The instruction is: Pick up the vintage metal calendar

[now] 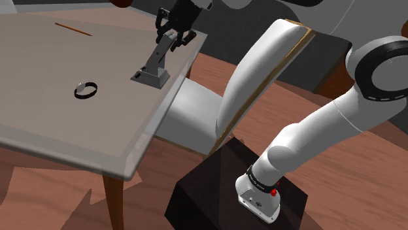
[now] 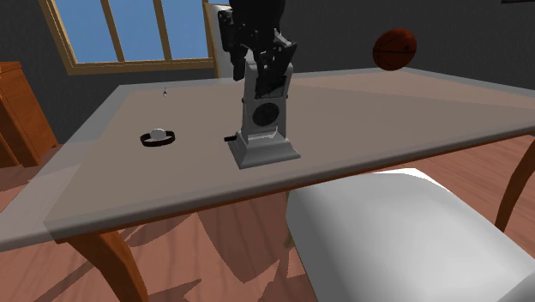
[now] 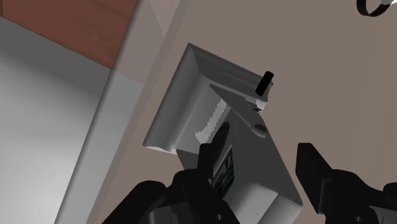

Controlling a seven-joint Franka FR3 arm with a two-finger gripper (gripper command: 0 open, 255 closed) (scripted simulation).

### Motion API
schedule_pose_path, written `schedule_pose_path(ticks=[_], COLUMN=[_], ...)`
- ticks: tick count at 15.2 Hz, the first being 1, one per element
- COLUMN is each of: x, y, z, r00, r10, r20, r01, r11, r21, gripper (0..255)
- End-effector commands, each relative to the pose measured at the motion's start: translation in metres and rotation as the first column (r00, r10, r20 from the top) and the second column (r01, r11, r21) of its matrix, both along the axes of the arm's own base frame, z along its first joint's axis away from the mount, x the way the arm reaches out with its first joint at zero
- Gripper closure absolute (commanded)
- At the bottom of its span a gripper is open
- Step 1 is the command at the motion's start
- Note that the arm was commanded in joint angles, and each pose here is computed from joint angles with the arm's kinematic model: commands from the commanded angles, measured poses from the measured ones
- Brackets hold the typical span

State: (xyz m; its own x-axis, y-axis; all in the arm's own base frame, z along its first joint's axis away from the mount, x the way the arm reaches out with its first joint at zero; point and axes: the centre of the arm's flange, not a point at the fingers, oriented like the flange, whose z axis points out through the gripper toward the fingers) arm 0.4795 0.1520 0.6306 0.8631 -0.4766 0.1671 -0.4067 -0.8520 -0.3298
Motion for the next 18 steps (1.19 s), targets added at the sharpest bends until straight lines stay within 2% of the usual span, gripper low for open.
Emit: schedule_pose_path(ticks=[1, 16, 18], x=[0.000, 0.000, 0.000], y=[0.000, 0.000, 0.000], z=[-0.001, 0.078, 0.079], r00=[1.000, 1.000, 1.000], r10=[0.001, 0.001, 0.001], r20=[-0.003, -0.003, -0.003], r01=[-0.001, -0.001, -0.001], r11=[1.000, 1.000, 1.000], r21=[-0.001, -0.001, -0.001], gripper=[255, 255, 255])
